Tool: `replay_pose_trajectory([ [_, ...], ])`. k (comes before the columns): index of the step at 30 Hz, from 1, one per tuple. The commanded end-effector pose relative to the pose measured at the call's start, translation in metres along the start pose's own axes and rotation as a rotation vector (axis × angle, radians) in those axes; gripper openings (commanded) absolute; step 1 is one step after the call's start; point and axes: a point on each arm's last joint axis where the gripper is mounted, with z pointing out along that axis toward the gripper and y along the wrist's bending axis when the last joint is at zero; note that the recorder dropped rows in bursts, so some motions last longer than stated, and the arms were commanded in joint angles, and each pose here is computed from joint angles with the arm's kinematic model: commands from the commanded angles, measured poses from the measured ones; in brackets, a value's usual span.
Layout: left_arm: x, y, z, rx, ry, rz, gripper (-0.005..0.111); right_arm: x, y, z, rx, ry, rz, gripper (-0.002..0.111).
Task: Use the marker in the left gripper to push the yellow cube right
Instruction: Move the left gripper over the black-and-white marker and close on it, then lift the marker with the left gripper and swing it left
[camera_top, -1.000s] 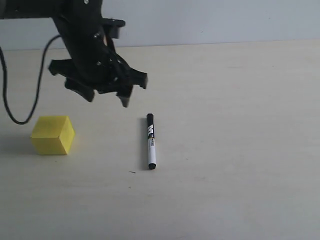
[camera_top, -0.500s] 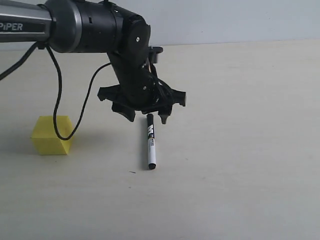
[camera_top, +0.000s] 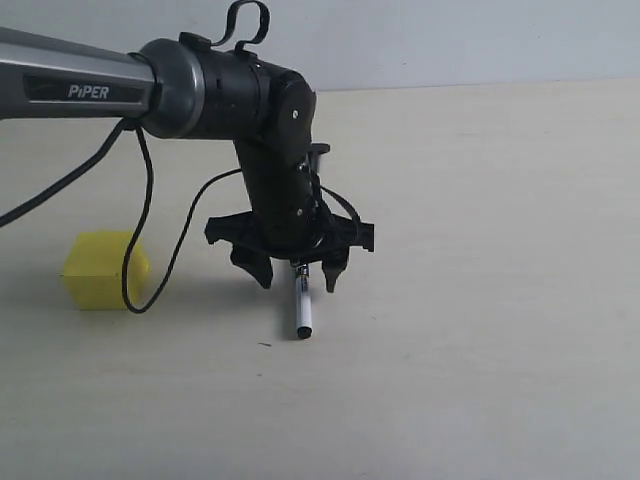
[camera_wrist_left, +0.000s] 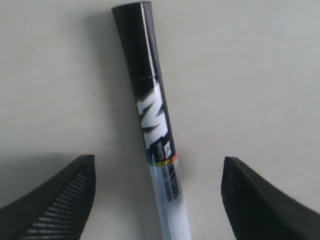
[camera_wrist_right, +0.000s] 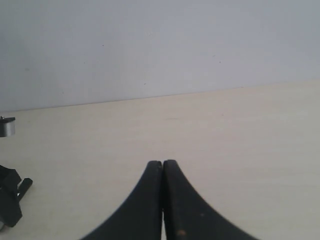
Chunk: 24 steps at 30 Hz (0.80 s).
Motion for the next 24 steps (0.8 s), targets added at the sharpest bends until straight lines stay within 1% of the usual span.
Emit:
replay_pose_trajectory([
  [1, 0.001, -0.002, 0.004, 0.01, 0.026, -0.011, 0.069, 0.001, -0.001, 0.0, 0.006, -0.008, -0.008, 0.0],
  [3, 0.002, -0.002, 0.004, 0.009, 0.029, -0.011, 0.068, 0.001, -0.001, 0.0, 0.006, -0.008, -0.008, 0.0],
  [5, 0.002, -0.002, 0.004, 0.008, 0.033, -0.012, 0.064, 0.001, -0.001, 0.0, 0.006, -0.008, -0.008, 0.0],
  [7, 0.002, -0.003, 0.004, 0.012, 0.035, -0.015, 0.052, 0.001, -0.001, 0.0, 0.006, -0.008, -0.008, 0.0],
  [12, 0.002, -0.002, 0.008, 0.01, 0.038, 0.009, 0.012, 0.001, -0.001, 0.0, 0.006, -0.008, -0.008, 0.0],
  [14, 0.002, -0.002, 0.009, 0.009, 0.04, 0.022, 0.0, 0.001, -0.001, 0.0, 0.006, -0.008, -0.008, 0.0],
  [15, 0.002, -0.002, 0.009, 0.01, 0.039, 0.039, 0.0, 0.001, -0.001, 0.0, 0.006, -0.008, -0.008, 0.0],
  [17, 0.001, -0.003, 0.003, 0.011, 0.039, 0.115, 0.0, 0.001, -0.001, 0.0, 0.006, -0.008, -0.008, 0.0],
  [18, 0.0, -0.005, -0.011, 0.014, 0.037, 0.177, 0.0, 0.001, -0.001, 0.0, 0.006, -0.008, -0.008, 0.0],
  [19, 0.0, -0.006, -0.019, 0.018, 0.033, 0.195, 0.0, 0.001, -0.001, 0.0, 0.006, -0.008, -0.008, 0.0],
  [21, 0.001, -0.01, -0.058, 0.028, 0.031, 0.33, 0.0, 0.001, -0.001, 0.0, 0.006, -0.008, -0.008, 0.0],
  [22, 0.004, -0.011, -0.073, 0.031, 0.033, 0.429, 0.0, 0.001, -0.001, 0.0, 0.006, -0.008, -0.008, 0.0],
  [23, 0.004, -0.012, -0.089, 0.033, -0.001, 0.507, 0.0, 0.001, -0.001, 0.0, 0.006, -0.008, -0.008, 0.0],
  [24, 0.004, -0.013, -0.103, 0.042, -0.038, 0.556, 0.0, 0.001, -0.001, 0.0, 0.006, -0.008, -0.008, 0.0],
])
